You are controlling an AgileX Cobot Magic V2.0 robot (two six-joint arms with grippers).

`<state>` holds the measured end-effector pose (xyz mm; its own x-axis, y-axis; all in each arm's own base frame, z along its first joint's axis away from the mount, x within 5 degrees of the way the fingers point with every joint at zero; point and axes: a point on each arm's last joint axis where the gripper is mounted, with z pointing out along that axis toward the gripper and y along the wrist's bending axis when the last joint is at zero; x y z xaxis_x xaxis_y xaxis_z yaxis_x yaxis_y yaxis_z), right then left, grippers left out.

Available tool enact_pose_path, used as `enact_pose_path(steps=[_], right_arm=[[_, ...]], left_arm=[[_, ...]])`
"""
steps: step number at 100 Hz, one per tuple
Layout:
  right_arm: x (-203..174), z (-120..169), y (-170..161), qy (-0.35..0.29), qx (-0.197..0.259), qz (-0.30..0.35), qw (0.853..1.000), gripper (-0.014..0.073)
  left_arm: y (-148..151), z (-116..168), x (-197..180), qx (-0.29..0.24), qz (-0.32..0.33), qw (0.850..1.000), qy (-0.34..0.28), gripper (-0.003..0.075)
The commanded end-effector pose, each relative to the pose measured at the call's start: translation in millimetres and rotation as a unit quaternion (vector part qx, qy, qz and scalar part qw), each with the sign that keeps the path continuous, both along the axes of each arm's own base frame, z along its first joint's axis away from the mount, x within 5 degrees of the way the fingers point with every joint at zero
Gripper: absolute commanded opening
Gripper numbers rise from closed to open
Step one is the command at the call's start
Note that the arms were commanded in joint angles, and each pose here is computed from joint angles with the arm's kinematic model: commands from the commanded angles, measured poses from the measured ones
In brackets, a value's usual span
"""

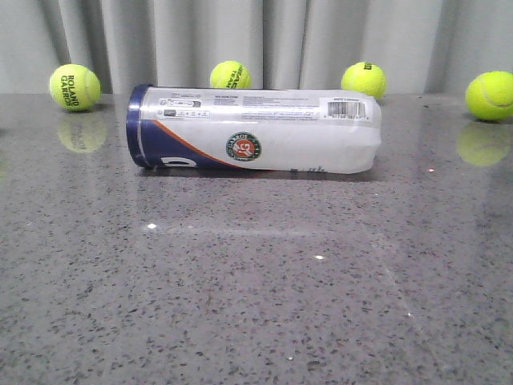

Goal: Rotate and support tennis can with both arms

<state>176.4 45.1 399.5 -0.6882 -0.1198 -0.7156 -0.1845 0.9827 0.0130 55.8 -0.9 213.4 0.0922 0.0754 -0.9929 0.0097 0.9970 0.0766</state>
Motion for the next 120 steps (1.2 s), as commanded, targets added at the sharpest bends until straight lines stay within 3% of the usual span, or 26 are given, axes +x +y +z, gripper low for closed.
enact_pose_path(steps=[1, 47, 78, 95, 120], right_arm=[[-21, 10, -12, -0.090, 0.013, -0.013, 0.996, -0.0067], [-115, -29, -36, -0.265, 0.051, -0.012, 0.963, -0.0067], [-121, -77, -35, -0.349, 0.071, 0.001, 0.935, -0.0067], [-115, -95, -33, -0.338, 0.076, 0.002, 0.938, -0.0067], [-114, -101, -33, -0.327, 0.073, 0.002, 0.942, -0.0067]], left_arm=[[0, -6, -1, -0.009, -0.003, 0.999, -0.034, -0.0020], [0, -6, -1, -0.009, -0.003, 0.999, -0.034, -0.0020], [0, -6, -1, -0.009, -0.003, 0.999, -0.034, -0.0020], [0, -6, -1, -0.011, -0.003, 0.999, -0.034, -0.0020], [1, 7, -4, -0.083, -0.008, 0.995, -0.046, -0.0020]])
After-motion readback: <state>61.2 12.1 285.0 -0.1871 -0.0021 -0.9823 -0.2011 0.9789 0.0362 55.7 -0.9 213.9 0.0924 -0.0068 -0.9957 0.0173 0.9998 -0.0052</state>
